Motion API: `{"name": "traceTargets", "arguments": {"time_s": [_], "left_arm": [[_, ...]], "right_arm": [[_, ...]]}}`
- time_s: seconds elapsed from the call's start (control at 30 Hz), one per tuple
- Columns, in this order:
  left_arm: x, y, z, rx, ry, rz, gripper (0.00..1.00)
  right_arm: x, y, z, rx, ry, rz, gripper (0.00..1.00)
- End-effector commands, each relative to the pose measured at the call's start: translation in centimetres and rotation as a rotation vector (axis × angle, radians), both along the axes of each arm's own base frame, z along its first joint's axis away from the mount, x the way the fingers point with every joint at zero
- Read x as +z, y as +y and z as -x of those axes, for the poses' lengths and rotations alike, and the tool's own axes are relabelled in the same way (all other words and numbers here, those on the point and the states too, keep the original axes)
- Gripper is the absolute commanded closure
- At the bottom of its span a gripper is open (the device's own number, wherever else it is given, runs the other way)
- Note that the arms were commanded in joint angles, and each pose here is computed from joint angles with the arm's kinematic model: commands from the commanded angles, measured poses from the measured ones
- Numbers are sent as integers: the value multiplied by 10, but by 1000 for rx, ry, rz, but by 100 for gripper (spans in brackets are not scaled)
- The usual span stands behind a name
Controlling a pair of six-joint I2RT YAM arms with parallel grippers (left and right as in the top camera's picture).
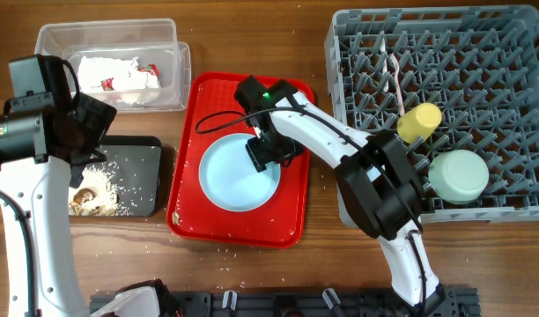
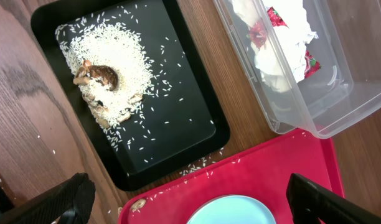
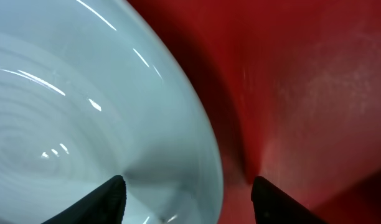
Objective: Sort waste into correct bins and load items into the dishwasher rack
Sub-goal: 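Grasp the light-blue plate rim with the right gripper and lift, then carry the plate over the dish rack and lower it upright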
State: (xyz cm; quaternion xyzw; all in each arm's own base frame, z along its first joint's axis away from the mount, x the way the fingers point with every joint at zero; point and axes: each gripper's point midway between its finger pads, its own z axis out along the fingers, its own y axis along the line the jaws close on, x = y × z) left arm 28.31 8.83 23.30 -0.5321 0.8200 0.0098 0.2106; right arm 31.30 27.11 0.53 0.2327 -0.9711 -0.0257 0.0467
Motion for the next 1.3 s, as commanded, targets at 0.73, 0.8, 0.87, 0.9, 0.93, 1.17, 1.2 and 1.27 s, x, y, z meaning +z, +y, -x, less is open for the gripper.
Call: {"name": "traceTargets", "arguments": {"time_s": [0.73,0.8,0.87,0.9,0.93,1.17,1.2,1.27], "left_arm": [[1,3,1,14,1,-7,0],[1,3,1,14,1,-7,0],[1,3,0,14,0,-7,0],[1,3,1,14,1,-7,0],[1,3,1,14,1,-7,0],[1,3,0,14,0,-7,0],[1,3,1,14,1,-7,0],[1,3,1,14,1,-7,0]], "right_arm": [[0,6,-11,-84,-19,-28,96],[13,5,-22,-126,-49,-52,96],[28,2,-34,-148,-81,-77,96],[41,-2,-42,-165,-104,-95,96],[51,-6,-48,-180,-125,-111,96],[137,-67,-88,-332,-306,-191,96],[151,-82,-93,-362,-344,-186,96],[177,-111,-102,-422,-417,-186,96]]}}
